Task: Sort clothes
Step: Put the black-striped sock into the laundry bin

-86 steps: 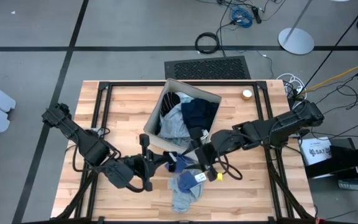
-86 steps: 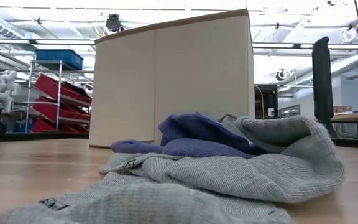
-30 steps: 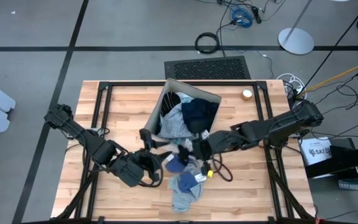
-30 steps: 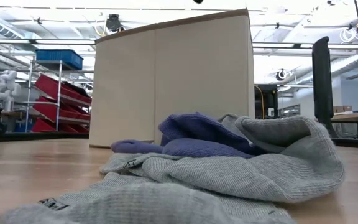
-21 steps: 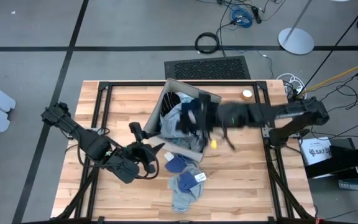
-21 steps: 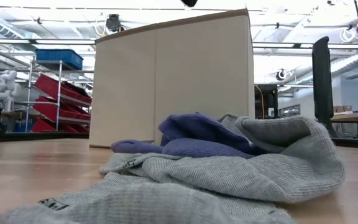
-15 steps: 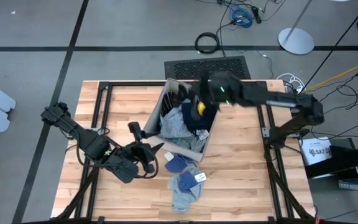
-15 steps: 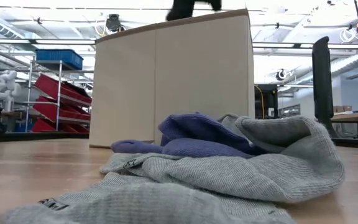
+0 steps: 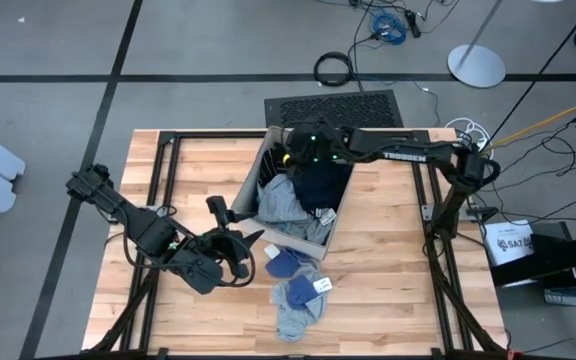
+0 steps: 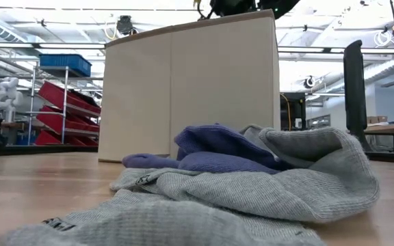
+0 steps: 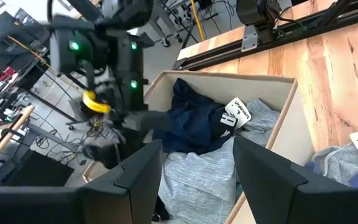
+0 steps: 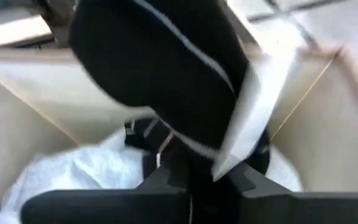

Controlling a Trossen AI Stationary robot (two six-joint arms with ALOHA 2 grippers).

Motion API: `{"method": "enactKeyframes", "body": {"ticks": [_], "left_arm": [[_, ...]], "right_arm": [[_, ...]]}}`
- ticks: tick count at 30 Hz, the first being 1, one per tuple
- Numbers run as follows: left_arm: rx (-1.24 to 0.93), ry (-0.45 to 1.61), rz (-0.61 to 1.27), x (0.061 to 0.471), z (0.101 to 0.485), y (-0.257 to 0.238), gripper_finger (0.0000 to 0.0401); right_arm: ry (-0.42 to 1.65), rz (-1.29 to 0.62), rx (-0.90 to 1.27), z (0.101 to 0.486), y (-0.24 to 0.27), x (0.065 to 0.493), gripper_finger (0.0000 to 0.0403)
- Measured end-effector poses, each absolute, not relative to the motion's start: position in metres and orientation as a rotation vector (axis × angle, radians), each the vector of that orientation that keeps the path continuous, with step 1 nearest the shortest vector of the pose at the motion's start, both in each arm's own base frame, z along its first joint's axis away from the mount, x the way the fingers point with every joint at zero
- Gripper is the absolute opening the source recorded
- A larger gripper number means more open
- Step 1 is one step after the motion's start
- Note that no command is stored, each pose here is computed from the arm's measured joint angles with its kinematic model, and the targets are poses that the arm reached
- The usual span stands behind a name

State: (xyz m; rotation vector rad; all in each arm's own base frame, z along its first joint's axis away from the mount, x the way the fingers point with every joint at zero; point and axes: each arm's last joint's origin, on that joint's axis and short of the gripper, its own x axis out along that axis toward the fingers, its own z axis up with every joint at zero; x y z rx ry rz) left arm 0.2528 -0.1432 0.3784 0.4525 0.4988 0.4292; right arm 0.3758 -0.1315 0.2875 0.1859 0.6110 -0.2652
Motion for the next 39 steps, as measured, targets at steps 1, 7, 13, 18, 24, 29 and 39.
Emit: {"method": "enactKeyframes", "body": {"ticks": [1,7,13,18,24,29,39], "left_arm": [[0.449,0.498,0.430,0.253,0.378,-0.143,0.0207],[0.440,0.496,0.432,0.253,0.378,-0.143,0.0207],[0.439,0.496,0.432,0.253,0.378,-0.143,0.0207],[0.436,0.497,0.434,0.253,0.378,-0.143,0.0207],[0.438,0.501,0.431,0.252,0.378,-0.143,0.0207],[0.437,0.501,0.430,0.252,0.378,-0.143,0.0207],[0.437,0.501,0.430,0.252,0.378,-0.143,0.0207]], "right_arm": [[0.634,-0.269,0.201,0.284,-0.132,0.376,0.0039],[0.810,-0.276,0.215,0.273,-0.128,0.365,0.0087],[0.818,-0.255,0.188,0.285,-0.126,0.360,0.0127],[0.707,-0.254,0.130,0.326,-0.120,0.357,0.0139],[0.789,-0.275,0.035,0.355,-0.103,0.349,0.0137],[0.730,-0.387,-0.054,0.363,-0.091,0.357,0.0130],[0.870,-0.542,-0.165,0.300,-0.093,0.403,0.0008]]}}
